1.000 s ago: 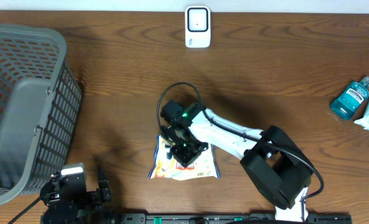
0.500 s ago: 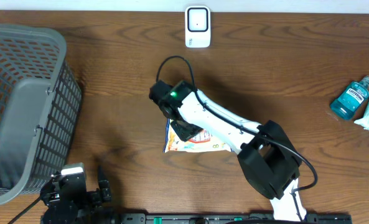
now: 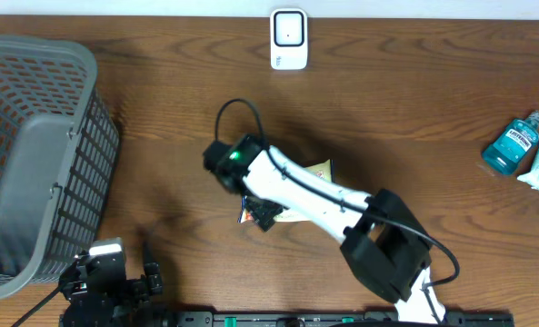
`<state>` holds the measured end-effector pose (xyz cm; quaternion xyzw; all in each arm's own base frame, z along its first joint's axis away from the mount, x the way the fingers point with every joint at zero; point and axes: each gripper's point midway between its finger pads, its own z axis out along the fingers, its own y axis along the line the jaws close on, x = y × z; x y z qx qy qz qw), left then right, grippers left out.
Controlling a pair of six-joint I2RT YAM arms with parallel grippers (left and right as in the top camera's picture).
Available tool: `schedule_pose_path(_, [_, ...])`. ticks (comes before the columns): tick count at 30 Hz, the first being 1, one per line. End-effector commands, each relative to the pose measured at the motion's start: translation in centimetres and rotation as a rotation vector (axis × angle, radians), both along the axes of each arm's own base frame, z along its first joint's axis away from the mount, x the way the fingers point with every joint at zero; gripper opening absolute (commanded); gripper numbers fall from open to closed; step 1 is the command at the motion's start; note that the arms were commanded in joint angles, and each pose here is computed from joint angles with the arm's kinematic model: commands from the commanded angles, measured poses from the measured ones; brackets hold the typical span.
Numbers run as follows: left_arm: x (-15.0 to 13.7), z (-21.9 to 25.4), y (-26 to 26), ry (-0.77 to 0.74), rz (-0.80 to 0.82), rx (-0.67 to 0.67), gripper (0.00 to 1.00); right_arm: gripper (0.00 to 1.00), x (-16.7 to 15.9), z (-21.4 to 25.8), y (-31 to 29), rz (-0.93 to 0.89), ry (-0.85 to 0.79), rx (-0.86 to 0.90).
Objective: Scan the item barcode
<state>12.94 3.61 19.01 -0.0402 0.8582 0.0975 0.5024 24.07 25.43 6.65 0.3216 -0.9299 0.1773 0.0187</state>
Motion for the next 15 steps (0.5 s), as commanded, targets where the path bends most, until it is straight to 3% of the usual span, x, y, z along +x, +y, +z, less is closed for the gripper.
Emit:
schedule_pose_path(1, [-0.1,0.2,0.3,-0.002,0.008,0.018,0.98,0.99,0.6,1.3,0.7,0.084,-0.147,-0.029])
schedule_pose_path(10, [-0.1,0.2,0.3,-0.002,0.008,0.018,0.98,0.99,-0.3,-4.7,-0.9,0.129,-0.183,-0.066])
schedule_pose_path(15, [-0.1,0.2,0.3,-0.002,0.008,0.018,0.98,0.99,3.3,-7.2,-1.5,0.232,-0.347,-0.072])
